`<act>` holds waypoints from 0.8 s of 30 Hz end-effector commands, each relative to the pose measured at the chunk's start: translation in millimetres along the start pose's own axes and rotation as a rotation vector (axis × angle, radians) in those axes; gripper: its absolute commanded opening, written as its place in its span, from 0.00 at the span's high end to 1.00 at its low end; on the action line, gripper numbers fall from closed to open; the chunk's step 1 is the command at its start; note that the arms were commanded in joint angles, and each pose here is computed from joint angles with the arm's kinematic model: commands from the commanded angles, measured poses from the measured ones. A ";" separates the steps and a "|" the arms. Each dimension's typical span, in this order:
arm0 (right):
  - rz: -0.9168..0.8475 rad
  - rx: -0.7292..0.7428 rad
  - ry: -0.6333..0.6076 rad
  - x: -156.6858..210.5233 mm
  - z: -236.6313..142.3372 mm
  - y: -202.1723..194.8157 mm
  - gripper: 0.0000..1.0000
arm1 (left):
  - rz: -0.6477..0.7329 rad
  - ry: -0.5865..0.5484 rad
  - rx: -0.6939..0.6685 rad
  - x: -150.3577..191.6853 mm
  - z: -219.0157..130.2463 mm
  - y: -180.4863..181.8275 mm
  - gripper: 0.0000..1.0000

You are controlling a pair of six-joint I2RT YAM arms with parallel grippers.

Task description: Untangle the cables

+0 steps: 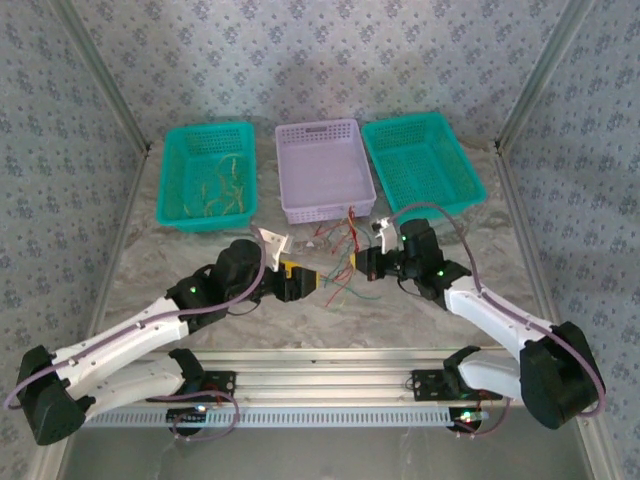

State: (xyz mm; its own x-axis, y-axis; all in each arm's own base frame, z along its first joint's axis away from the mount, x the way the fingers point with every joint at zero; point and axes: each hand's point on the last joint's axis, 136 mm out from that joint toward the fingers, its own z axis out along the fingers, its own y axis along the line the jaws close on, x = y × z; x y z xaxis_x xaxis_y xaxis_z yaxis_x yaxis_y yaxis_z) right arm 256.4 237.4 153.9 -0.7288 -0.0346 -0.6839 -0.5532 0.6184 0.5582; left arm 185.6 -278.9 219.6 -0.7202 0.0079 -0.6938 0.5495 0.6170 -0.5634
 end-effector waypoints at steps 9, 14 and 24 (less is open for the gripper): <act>-0.032 -0.241 -0.025 20.7 -16.6 39.1 1.00 | -0.012 -0.012 0.028 -4.4 1.8 -7.1 0.36; -0.027 -0.323 -0.053 13.3 -26.9 50.2 1.00 | -0.014 -0.007 0.027 -5.6 5.4 -7.6 0.36; -0.059 -0.409 -0.084 0.0 -37.8 75.3 1.00 | -0.038 0.010 0.048 -0.2 11.5 -8.7 0.36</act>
State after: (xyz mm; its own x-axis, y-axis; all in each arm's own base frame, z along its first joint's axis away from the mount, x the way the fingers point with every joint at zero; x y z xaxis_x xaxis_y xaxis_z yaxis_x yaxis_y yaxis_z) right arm 204.8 251.0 187.8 -0.7122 -0.0082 -0.7019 -0.6671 0.3194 0.6731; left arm 187.6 -283.9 209.3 -0.7462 0.0120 -0.6656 0.5256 0.6242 -0.5780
